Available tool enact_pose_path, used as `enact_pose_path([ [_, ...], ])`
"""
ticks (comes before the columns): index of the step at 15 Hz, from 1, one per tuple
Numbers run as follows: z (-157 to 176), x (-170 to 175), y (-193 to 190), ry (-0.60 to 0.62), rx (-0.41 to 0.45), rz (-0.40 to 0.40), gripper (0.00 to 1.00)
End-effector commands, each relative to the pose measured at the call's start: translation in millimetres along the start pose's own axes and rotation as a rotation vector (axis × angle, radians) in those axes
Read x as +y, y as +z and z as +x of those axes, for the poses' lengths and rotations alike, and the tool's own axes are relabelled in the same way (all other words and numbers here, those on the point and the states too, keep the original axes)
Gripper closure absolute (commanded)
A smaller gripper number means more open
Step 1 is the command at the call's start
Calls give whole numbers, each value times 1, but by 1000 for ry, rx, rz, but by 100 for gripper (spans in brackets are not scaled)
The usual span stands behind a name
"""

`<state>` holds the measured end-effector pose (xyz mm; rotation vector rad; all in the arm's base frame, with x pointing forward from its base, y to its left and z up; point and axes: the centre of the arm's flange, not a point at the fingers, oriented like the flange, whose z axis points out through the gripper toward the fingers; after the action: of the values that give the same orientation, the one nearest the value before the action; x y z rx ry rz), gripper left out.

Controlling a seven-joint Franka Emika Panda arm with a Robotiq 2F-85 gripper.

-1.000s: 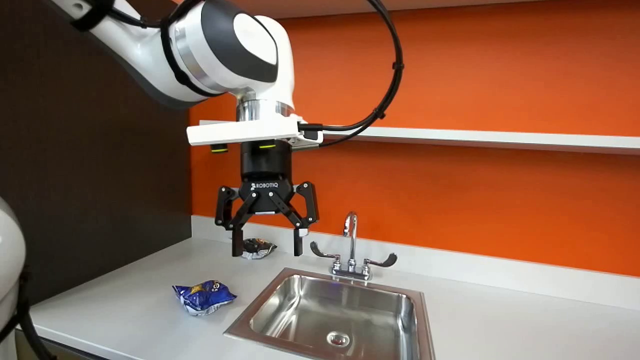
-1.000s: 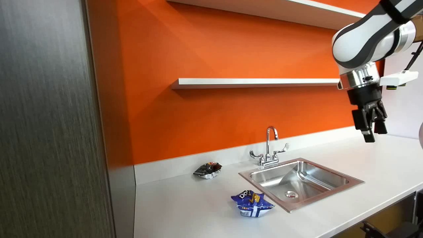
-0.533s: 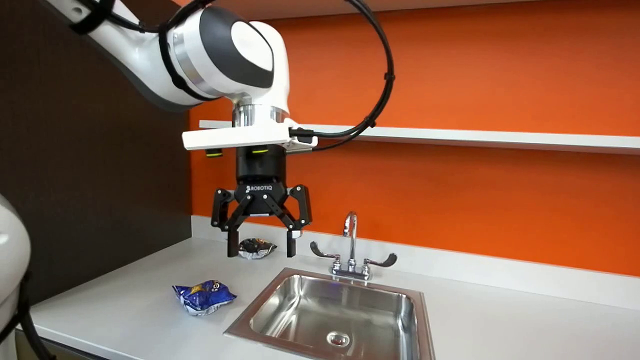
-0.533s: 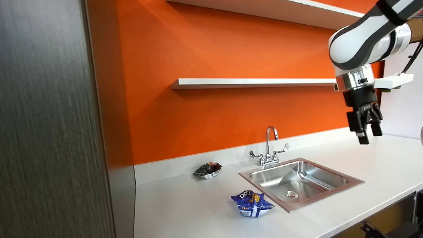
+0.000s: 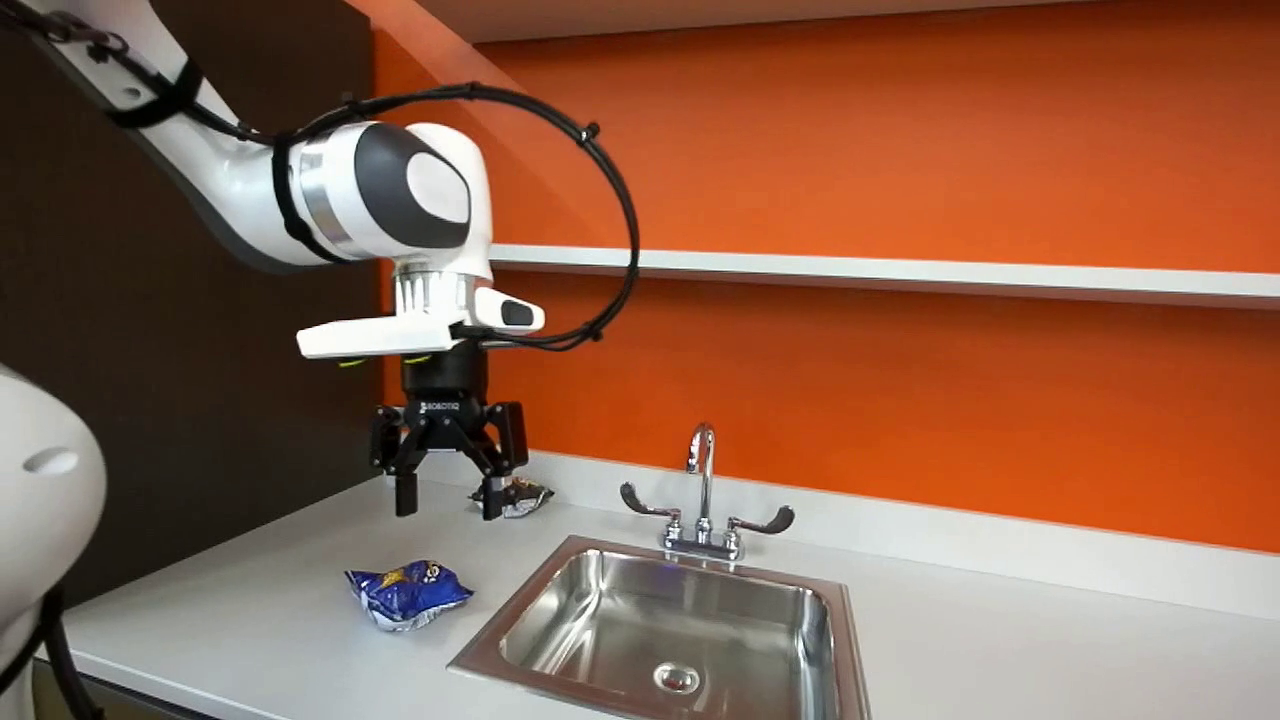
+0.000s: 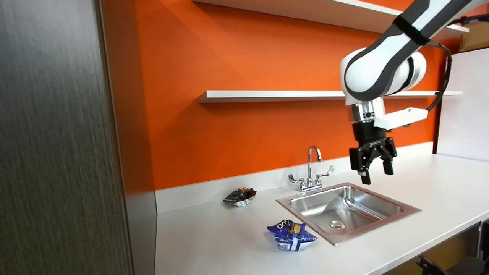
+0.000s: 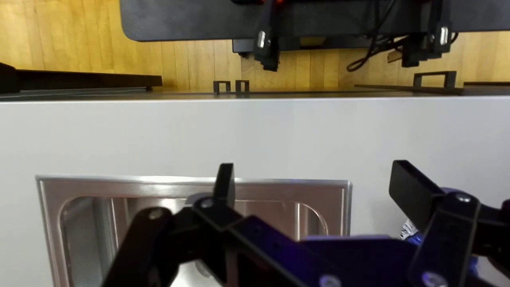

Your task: Pick up the blue object from the counter and put it on the shelf

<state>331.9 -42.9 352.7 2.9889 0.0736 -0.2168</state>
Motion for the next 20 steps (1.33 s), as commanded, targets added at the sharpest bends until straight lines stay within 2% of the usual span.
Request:
enact_pose_path([
  [1, 30, -55, 24, 33, 32, -10, 0],
  [7, 71, -109, 52, 46, 78, 0, 0],
  [15, 122, -124, 68, 90, 84, 71, 0],
  [20, 142, -140, 81, 88, 50, 95, 0],
])
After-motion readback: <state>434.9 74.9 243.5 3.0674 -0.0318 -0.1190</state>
